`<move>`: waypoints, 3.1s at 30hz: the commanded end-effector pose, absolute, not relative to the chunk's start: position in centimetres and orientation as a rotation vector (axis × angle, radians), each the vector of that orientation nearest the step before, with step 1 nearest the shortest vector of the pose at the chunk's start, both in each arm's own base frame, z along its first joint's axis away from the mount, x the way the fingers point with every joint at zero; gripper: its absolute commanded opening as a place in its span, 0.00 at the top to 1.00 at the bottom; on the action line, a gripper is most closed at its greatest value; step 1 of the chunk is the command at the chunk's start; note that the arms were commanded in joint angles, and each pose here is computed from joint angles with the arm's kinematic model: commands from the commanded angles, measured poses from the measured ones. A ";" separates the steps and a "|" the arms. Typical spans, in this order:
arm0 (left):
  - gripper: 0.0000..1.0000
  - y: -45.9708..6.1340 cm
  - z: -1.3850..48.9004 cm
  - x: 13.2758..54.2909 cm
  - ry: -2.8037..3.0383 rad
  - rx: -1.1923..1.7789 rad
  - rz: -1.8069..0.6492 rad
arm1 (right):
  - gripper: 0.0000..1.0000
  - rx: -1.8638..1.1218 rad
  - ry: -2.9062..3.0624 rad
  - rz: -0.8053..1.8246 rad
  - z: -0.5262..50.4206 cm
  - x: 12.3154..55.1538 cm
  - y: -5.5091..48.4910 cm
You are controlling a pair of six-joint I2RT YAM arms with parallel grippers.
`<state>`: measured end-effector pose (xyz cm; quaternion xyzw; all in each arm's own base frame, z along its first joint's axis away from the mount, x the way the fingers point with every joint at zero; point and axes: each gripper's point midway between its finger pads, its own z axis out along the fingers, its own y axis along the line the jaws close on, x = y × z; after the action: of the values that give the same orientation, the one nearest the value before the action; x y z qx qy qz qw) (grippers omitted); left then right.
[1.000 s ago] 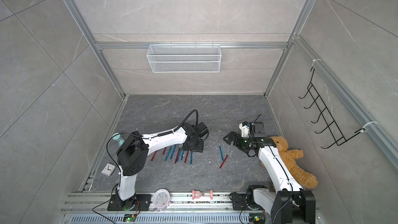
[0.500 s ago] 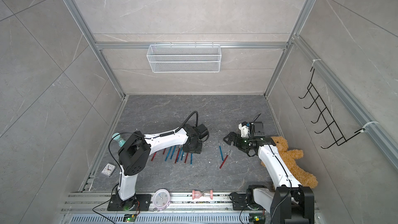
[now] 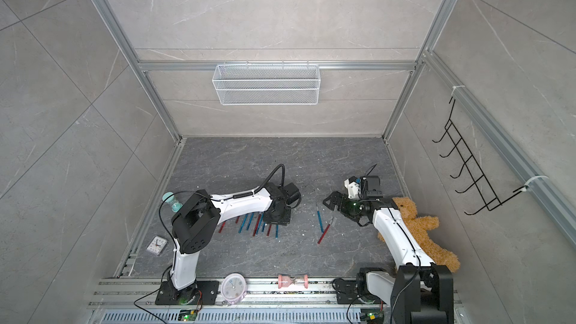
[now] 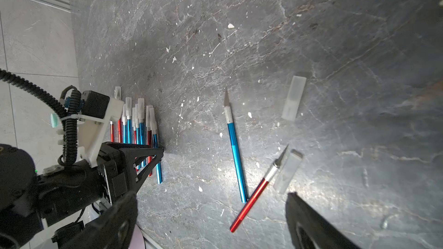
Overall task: Remove protective caps from carving knives
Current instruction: Pick up the carving knife from the center of the board, then remove the protective sleeve from the carving knife.
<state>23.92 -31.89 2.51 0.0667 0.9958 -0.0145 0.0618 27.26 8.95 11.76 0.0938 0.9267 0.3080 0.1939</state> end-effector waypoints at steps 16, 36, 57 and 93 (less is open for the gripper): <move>0.81 -31.6 0.4 23.1 3.063 0.215 -0.023 | 0.05 0.229 2.589 0.847 11.8 26.9 8.7; 0.94 -34.0 2.7 23.8 3.013 0.361 -0.183 | 0.06 0.220 2.573 0.852 12.8 26.8 8.7; 0.96 -40.3 10.1 23.8 2.779 0.598 -0.920 | 0.13 0.229 2.489 1.073 13.6 28.7 11.7; 0.96 -41.5 11.9 23.8 2.731 0.619 -1.024 | 0.62 0.163 2.545 1.129 9.4 32.6 20.3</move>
<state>23.56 -40.76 8.84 0.1883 0.9290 -0.3143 0.0518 31.58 19.95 8.81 0.0584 0.9016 0.3977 0.1601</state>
